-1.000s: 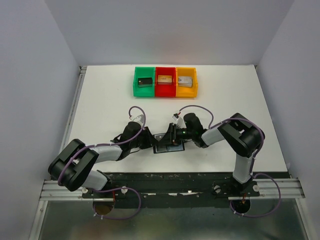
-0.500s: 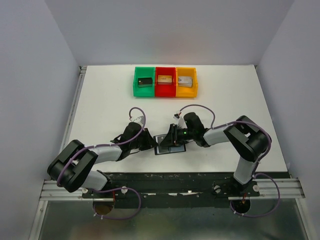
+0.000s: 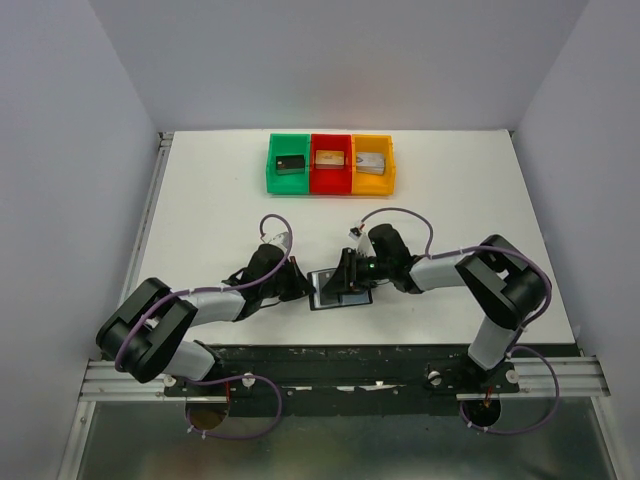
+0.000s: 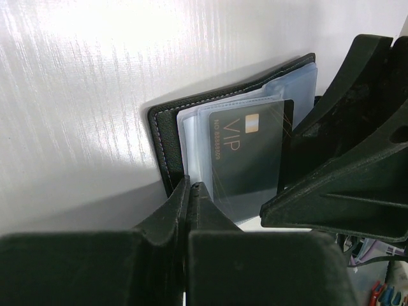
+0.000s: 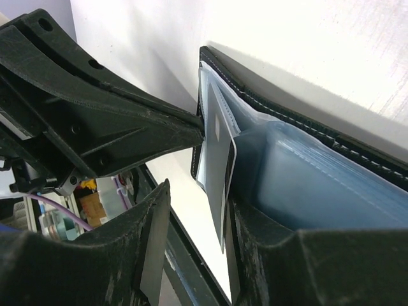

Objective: Take the credit cards out of the card holder
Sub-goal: Remove the credit card from the card holder.

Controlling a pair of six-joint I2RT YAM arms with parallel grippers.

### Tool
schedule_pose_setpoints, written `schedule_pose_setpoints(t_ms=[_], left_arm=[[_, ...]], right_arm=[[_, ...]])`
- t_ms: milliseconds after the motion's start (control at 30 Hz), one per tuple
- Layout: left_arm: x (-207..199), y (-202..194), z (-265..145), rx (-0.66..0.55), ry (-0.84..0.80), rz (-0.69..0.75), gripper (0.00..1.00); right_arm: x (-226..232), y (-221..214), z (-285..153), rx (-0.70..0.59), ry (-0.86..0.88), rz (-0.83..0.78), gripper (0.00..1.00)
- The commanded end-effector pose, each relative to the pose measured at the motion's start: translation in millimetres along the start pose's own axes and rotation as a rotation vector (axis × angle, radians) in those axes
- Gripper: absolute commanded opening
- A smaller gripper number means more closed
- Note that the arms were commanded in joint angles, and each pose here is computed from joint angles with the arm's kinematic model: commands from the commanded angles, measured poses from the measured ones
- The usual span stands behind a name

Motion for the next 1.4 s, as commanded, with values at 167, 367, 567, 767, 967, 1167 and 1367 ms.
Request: schedule_pose_setpoints(t_ms=[167,367,567,767,967,1167,1367], left_arm=[[27,-26,-1,0.116,0.146,-0.018,0.00],[29,-27,0,0.124,0.159,-0.013,0.00],[31,-29,-1,0.120,0.161,-0.018,0.00],[32,-29,-2,0.117,0.168,-0.013,0.00],[33,-30,-3,0.115,0.177,-0.013,0.00],[34,-30,-3,0.115,0.182,-0.010,0.00],[35,-32,-4,0.116,0.186,-0.014,0.00]], right_arm=[[7,0,-6,-0.015,-0.012,-0.037,0.45],[7,-1,-10,-0.020,-0.028,-0.050,0.44],[6,-2,-13,-0.026,-0.037,-0.055,0.43],[3,-3,-17,-0.037,-0.045,-0.058,0.41],[2,-4,-19,-0.043,-0.048,-0.057,0.40],[-1,-3,-25,-0.057,-0.059,-0.055,0.38],[-2,-3,-26,-0.062,-0.061,-0.052,0.35]])
Point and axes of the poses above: each gripper's point midway between its finger pads, its own z axis out along the fingers, its own x axis along the line the jaws close on, y = z × x, the point moved 7 cm from there along -z, back along the fingers, and after that the axes turned 6 degrees about z, right-handed, at the moved point
